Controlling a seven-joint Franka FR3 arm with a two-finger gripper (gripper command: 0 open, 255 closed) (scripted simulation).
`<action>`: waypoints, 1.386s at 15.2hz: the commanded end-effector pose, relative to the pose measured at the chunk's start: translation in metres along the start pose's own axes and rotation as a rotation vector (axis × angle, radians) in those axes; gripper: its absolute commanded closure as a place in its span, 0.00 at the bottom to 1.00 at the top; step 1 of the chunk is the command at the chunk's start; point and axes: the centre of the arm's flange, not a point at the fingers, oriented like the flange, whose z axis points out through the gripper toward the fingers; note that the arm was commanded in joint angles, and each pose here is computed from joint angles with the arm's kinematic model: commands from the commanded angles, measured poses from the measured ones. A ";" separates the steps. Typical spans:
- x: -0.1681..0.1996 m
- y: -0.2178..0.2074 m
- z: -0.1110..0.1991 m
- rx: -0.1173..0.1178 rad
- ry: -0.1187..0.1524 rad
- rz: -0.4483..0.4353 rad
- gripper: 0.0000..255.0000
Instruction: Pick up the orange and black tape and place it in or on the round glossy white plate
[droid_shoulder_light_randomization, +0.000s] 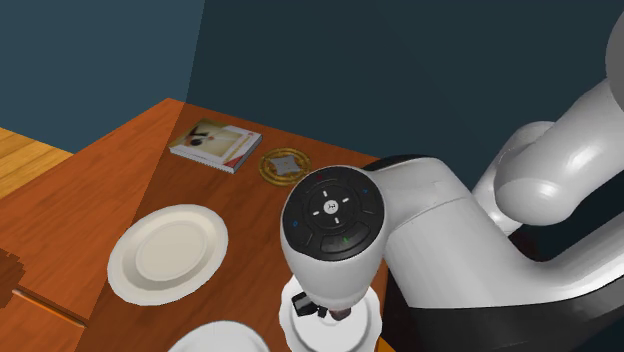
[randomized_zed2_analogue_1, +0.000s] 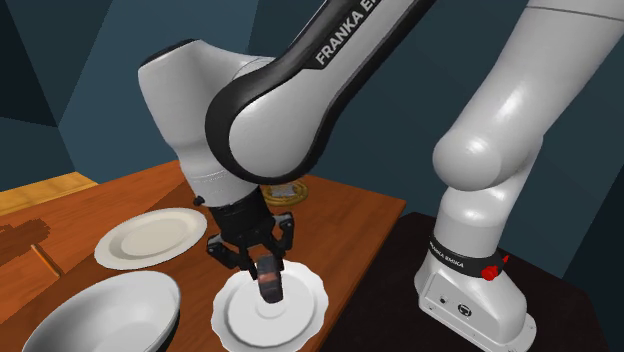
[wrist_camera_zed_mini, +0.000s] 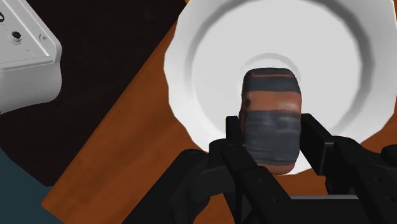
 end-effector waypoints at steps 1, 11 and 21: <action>-0.001 -0.003 0.010 0.001 0.000 0.000 1.00; -0.002 -0.005 0.021 0.001 0.000 0.000 1.00; -0.002 -0.005 -0.029 0.001 0.000 0.000 0.00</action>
